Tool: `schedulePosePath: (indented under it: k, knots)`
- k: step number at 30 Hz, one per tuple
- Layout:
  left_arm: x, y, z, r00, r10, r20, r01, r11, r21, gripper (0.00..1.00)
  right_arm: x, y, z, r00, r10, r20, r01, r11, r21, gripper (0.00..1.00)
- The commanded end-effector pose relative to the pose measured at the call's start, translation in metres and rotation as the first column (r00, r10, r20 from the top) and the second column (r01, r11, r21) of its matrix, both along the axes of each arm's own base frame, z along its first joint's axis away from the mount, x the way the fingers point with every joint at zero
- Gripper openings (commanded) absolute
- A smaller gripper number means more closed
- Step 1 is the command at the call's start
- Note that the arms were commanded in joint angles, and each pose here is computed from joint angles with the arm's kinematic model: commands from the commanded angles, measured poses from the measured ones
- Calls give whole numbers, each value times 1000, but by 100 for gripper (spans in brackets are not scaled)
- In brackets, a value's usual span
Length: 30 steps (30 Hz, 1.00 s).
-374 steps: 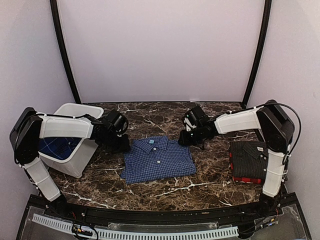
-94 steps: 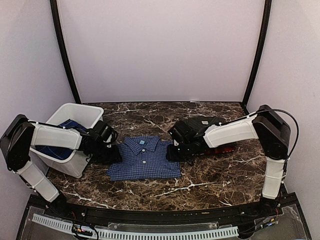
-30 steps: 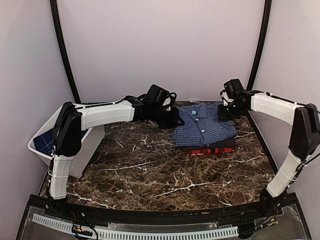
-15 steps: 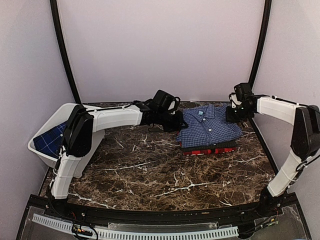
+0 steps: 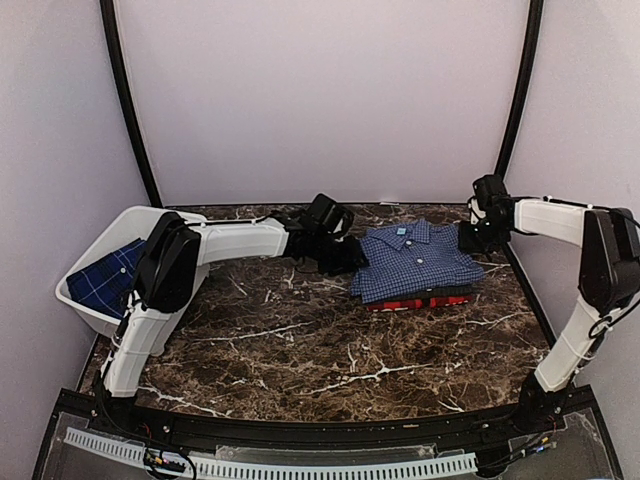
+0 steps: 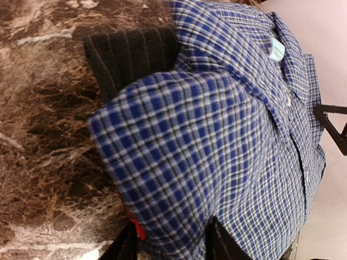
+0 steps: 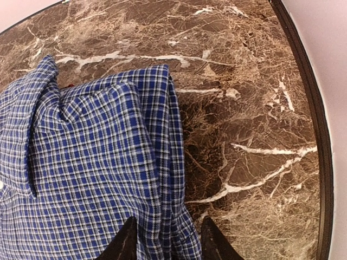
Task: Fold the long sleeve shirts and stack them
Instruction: Place the square-folded shirt on the square-folded shirt.
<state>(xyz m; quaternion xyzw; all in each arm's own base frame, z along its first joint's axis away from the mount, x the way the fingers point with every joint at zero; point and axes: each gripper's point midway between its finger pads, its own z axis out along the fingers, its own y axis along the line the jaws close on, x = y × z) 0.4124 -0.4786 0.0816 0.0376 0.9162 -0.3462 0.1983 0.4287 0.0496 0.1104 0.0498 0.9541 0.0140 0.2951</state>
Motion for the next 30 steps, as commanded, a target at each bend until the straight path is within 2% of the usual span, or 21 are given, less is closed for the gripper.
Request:
schedulePosePath:
  k: [1,8,13,17,21,24,30]
  knots:
    - [19,17,23,998,36,50,-36,999,15,49,2,-7,38,996,-39,81,40,999,-2,38]
    - [30,25,29,996,35,77,-37,999,16,57,-20,8,72,988,-18,156,9,998,59,39]
    - [38,32,31,996,29,79,-31,999,16,58,-30,24,76,984,16,175,-39,991,128,38]
    - [40,37,41,995,19,99,-23,999,37,59,-38,62,77,980,87,176,-118,978,171,38]
    - [36,48,55,992,10,125,-19,997,69,67,-56,112,74,967,180,178,-215,956,202,41]
    - [31,58,66,989,12,151,-26,996,89,74,-75,150,75,949,249,192,-291,927,238,45]
    - [14,86,92,977,25,212,-50,992,115,80,-111,206,66,916,362,174,-397,881,259,62]
